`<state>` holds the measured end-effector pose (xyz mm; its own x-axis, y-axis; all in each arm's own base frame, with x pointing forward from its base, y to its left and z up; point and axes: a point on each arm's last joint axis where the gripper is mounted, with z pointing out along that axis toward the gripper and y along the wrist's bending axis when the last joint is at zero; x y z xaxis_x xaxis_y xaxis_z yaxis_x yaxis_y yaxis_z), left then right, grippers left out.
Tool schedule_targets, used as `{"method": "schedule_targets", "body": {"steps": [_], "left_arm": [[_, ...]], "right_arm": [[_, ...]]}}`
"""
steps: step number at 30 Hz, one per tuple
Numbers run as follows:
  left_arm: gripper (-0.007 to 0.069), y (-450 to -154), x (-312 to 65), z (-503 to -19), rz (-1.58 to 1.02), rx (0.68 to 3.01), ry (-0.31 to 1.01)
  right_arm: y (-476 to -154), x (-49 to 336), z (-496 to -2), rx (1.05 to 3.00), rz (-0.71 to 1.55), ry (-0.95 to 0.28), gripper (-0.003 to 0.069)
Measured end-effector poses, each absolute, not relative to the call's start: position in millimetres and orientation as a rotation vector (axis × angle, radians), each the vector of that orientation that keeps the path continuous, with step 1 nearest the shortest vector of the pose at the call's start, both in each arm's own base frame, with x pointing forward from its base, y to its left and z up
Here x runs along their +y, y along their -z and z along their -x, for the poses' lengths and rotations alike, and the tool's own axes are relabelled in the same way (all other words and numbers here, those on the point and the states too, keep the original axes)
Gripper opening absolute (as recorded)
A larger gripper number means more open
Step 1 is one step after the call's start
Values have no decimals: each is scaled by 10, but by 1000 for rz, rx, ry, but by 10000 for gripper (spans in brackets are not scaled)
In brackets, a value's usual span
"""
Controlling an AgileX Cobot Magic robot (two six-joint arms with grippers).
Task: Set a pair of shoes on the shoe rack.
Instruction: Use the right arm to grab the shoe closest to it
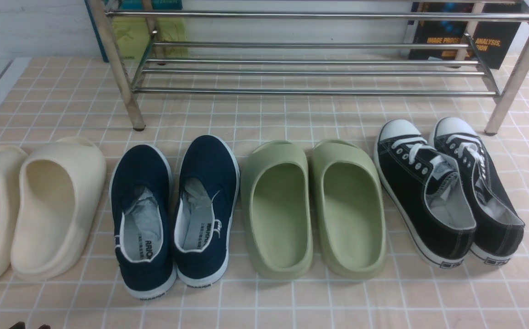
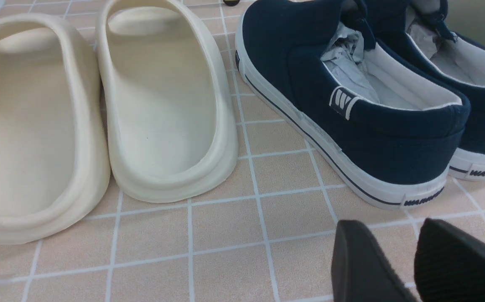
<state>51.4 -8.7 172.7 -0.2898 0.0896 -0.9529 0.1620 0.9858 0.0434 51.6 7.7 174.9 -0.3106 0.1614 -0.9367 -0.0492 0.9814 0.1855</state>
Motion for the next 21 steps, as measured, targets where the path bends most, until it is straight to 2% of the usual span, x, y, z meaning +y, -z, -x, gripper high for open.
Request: {"method": "schedule_targets", "body": {"steps": [21], "left_arm": [[239, -1727, -87, -514, -182, 1867, 71]], "right_arm": [[-1749, 77, -516, 1876, -81, -210, 132]]}}
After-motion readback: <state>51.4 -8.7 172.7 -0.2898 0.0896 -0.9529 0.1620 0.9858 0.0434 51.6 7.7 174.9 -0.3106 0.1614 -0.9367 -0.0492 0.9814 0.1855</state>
